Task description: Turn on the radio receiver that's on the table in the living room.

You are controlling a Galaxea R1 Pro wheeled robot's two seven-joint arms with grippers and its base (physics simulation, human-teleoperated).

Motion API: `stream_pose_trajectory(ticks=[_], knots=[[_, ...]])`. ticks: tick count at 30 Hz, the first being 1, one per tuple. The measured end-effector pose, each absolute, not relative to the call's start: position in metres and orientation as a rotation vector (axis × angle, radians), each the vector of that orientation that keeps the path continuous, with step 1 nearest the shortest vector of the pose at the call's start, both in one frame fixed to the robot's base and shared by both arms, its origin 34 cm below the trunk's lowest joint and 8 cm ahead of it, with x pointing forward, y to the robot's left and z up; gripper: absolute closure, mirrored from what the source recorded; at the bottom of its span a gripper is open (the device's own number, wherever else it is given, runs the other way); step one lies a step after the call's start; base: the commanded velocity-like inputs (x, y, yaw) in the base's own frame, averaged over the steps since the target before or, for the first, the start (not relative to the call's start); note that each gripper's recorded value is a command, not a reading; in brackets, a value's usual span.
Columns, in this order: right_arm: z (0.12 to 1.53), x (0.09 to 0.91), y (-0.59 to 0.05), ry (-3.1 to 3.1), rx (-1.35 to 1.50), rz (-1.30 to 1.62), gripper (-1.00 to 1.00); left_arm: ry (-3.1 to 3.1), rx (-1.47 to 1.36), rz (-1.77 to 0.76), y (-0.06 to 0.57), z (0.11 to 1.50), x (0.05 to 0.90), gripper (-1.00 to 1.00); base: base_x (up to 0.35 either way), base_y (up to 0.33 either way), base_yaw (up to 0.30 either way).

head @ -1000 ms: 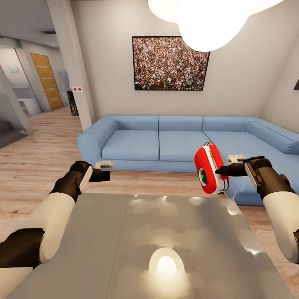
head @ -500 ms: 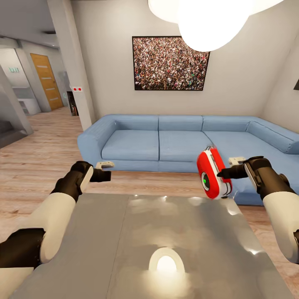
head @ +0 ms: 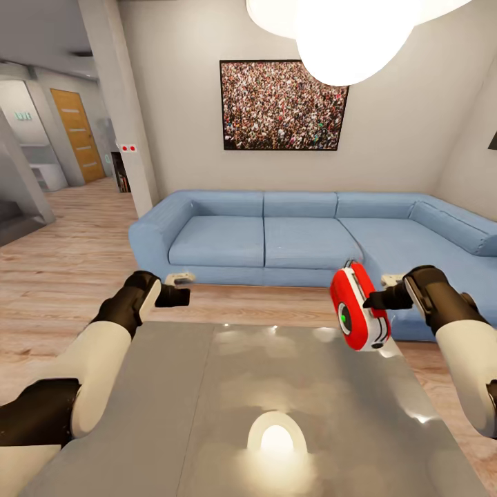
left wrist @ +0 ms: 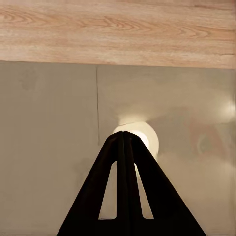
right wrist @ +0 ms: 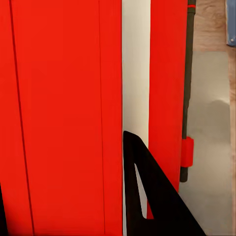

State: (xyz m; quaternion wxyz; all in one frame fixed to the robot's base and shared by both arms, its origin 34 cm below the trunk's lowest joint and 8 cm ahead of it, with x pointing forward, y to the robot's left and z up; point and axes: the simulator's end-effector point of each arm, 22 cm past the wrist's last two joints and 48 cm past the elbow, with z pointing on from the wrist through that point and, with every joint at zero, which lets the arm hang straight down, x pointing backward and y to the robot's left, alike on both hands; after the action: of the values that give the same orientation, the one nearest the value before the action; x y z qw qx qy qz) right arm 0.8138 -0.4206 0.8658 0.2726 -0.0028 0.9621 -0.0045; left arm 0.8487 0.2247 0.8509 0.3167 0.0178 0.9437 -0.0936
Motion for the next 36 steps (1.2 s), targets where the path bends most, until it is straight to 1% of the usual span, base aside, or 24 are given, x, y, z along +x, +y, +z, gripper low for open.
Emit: stream_pose_trajectory(ticks=[6,16,19,36], knots=[[0.852,0.807,-0.418,2.624,0.006,0.010,1.00,2.512,0.059,-0.271,0.210,0.839,0.843,1.00,0.000,0.000,0.000],[0.813,0.784,-0.415,2.727,0.034,0.044,1.00,2.524,0.062,-0.279,0.205,0.834,0.840,1.00,0.000,0.000,0.000],[0.799,0.775,-0.411,2.764,0.047,0.069,1.00,2.524,0.079,-0.302,0.189,0.835,0.839,1.00,0.000,0.000,0.000],[0.795,0.777,-0.411,2.748,0.026,0.071,1.00,2.541,0.080,-0.303,0.188,0.828,0.835,1.00,0.000,0.000,0.000]])
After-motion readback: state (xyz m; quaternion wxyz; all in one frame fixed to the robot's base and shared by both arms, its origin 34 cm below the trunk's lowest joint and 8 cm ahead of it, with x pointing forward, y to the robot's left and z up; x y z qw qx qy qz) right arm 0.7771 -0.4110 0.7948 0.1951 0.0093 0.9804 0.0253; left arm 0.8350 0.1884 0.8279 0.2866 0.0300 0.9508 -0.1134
